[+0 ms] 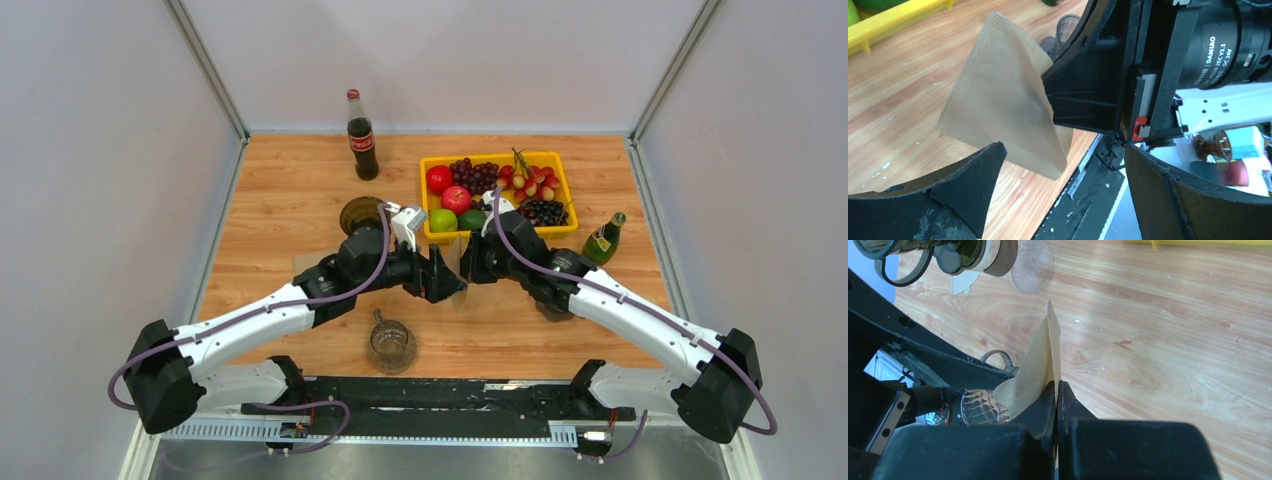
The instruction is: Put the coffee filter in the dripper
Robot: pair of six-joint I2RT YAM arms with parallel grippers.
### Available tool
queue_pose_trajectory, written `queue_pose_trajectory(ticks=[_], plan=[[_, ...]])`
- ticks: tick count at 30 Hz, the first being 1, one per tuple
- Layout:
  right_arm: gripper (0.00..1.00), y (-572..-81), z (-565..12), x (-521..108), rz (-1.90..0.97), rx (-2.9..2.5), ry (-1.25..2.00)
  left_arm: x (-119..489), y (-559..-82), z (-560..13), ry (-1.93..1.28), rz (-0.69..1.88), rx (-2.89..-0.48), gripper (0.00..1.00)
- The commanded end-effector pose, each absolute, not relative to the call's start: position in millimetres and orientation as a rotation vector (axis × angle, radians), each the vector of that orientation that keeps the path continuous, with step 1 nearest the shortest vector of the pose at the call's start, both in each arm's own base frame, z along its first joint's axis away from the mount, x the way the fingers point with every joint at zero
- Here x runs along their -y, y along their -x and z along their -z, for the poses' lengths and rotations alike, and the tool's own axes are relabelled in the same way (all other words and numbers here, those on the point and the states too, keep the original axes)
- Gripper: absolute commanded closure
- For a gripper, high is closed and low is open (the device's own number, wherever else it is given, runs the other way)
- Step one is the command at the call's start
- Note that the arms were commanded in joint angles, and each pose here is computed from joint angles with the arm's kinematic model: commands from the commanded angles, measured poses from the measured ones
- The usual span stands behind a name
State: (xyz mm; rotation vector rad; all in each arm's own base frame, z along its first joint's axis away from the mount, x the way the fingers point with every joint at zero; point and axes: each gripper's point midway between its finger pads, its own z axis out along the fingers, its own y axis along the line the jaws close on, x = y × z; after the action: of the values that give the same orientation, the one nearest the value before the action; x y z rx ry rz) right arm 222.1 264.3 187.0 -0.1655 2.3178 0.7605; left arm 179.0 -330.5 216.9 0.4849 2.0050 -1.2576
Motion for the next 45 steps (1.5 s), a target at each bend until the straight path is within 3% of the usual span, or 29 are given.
queue_pose_trajectory(ticks=[1, 9, 15, 30, 45], plan=[[1.00, -218, -203, -279, -0.853, -2.335, 0.128, 329, -201, -216, -0.445, 1.037, -2.027, 0.00], [1.00, -208, -208, -284, -0.917, -2.338, 0.189, 319, -218, -194, -0.384, 0.817, -2.108, 0.03], [1.00, -204, -205, -285, -0.926, -2.341, 0.231, 320, -221, -190, -0.373, 0.771, -2.119, 0.09], [1.00, -220, -186, -261, -0.698, -2.347, 0.230, 315, -229, -194, -0.322, 0.646, -2.120, 0.12], [1.00, -220, -194, -253, -0.676, -2.293, 0.285, 325, -235, -192, -0.335, 0.598, -2.142, 0.13]])
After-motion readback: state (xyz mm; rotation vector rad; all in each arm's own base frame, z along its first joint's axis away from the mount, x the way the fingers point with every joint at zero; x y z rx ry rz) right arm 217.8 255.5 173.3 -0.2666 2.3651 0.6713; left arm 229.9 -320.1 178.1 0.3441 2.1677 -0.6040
